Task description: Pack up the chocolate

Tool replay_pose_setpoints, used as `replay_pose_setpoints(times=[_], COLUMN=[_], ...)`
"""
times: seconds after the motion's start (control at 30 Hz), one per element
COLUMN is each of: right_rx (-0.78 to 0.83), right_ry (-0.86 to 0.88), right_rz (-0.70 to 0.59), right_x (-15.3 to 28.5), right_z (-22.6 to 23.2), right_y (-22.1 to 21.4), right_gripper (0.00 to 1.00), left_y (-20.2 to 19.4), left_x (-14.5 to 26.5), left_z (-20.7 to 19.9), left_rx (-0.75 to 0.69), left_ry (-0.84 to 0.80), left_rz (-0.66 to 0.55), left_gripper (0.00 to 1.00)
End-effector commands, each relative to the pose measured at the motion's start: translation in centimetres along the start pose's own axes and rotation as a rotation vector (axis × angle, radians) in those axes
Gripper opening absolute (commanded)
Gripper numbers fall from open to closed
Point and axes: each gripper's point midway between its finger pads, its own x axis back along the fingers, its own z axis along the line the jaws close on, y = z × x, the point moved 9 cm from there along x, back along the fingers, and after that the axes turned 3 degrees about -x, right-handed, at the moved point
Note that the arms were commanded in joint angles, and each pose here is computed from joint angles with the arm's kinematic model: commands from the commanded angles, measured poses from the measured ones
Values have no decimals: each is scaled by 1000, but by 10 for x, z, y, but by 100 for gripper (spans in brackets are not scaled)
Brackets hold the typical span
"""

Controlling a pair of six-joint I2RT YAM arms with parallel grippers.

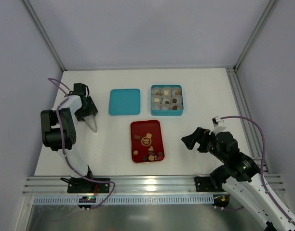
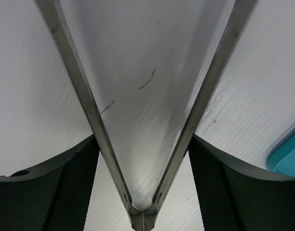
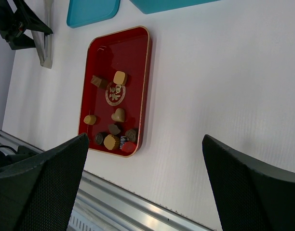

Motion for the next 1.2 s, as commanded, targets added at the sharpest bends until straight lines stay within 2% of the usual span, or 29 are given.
replay_pose_setpoints(times=[0.0,0.23,0.43,0.63,0.7,0.83,0.93,1.17], right_rx=[-4,-7,-1,4,6,14,22,40], right_ry=[12,21,16,19,15,12,3,-9], right_rz=[-1,-3,-3,-3,2,5,5,-14], right_x=[2,3,4,3,2,-1,-3,-9], right_z=[0,0,0,3,4,10,16,35], right_y=[-1,-2,-1,2,3,9,18,41], right_gripper=[100,100,100,100,100,100,100,100], left_y=[1,-2,12,23,31,46,61,73], left_x=[-2,4,39,97,124,157,153,99], left_z=[6,9,11,16,9,-30,-49,-79], left_rx=[-3,-2,42,85,84,-2,-38,-145], left_ry=[28,42,45,11,-73,-294,-348,-455], left_rz=[-22,-29,-100,-251,-342,-416,-406,-280], left_gripper=[73,89,91,85,82,79,75,63])
